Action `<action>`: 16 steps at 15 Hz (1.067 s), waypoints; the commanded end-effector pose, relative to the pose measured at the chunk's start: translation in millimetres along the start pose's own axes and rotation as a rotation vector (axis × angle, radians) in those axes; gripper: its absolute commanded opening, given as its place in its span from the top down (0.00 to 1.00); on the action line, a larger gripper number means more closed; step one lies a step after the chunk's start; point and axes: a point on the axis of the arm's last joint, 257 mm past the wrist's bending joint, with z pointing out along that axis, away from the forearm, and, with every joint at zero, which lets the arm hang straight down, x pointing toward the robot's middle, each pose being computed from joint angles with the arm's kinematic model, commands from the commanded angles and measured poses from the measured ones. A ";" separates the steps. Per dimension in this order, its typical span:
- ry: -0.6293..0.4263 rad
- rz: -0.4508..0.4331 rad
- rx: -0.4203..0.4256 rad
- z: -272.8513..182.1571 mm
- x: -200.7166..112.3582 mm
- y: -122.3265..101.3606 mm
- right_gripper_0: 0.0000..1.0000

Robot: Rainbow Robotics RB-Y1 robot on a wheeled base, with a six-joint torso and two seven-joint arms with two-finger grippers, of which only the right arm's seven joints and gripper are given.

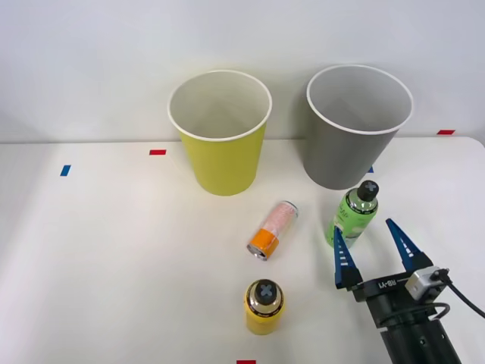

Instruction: Put cans in the gray bin, plastic bottles in the light green bin

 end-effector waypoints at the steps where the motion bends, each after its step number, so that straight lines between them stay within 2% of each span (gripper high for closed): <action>1: 0.013 0.007 0.008 17.5 1.6 -2.9 0.00; 9: 0.053 0.011 0.009 50.6 4.9 -8.0 0.00; 15: 0.063 -0.009 0.010 49.7 6.2 -12.2 0.00; 16: 0.062 -0.014 0.008 49.6 6.1 -11.4 0.14</action>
